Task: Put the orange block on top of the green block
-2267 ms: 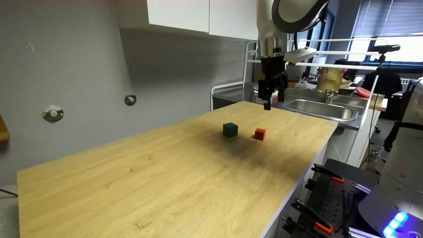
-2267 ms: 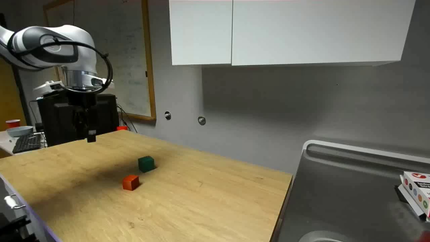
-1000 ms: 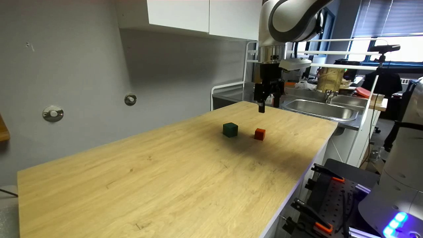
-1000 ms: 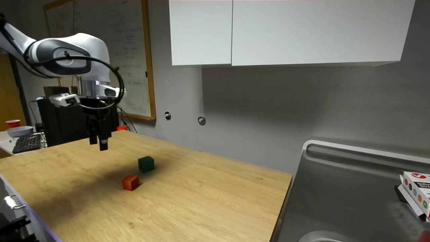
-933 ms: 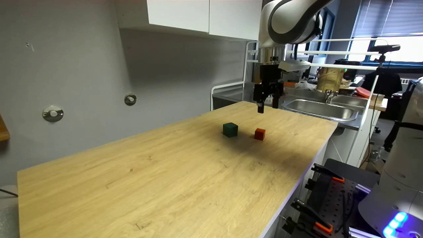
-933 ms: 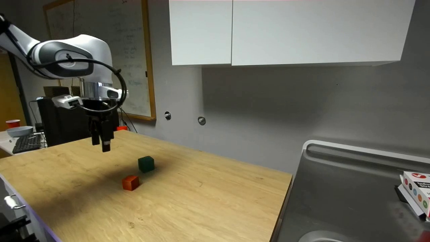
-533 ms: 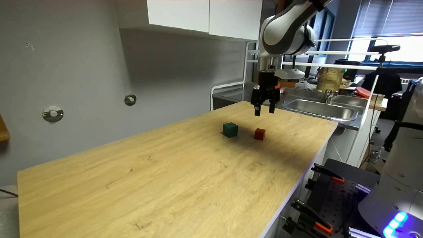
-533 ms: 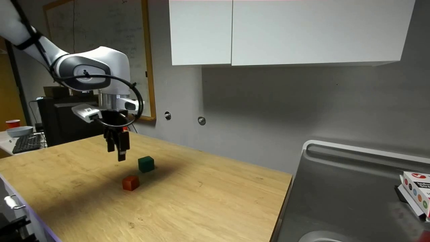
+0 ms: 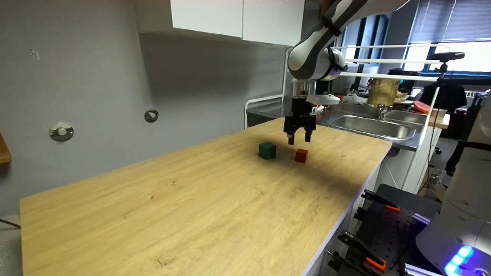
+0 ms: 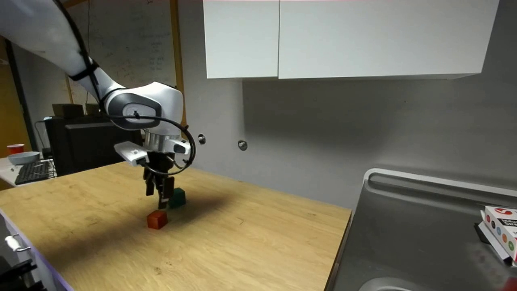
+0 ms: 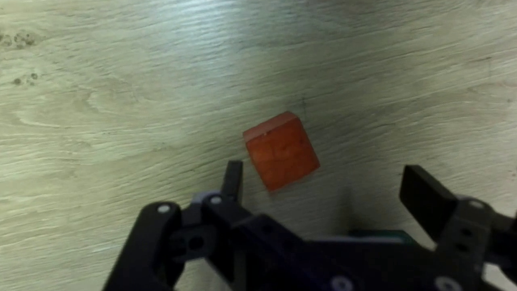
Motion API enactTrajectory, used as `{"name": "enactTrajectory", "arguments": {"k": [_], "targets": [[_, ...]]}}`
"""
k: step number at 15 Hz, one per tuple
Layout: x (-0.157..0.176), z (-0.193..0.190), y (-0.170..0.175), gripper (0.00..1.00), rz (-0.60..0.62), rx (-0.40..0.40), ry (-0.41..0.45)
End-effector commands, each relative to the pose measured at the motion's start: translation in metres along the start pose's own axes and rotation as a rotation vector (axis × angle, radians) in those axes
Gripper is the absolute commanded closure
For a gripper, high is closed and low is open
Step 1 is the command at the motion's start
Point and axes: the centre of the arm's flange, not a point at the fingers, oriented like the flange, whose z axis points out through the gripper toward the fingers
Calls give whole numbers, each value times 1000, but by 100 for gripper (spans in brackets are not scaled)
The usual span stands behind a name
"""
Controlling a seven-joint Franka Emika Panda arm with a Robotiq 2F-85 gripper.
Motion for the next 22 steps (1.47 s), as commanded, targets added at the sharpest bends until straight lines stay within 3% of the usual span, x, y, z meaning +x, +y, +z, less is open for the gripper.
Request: {"name": "enactTrajectory", "arguments": {"k": [1, 5, 6, 8, 14, 22], "targets": [[31, 20, 12, 0, -1, 36, -48], [35, 47, 31, 0, 29, 50, -94], [35, 52, 35, 25, 35, 52, -99], [35, 57, 43, 32, 50, 50, -108], [36, 38, 46, 79, 59, 35, -90], [56, 3, 16, 81, -18, -44, -41]]}}
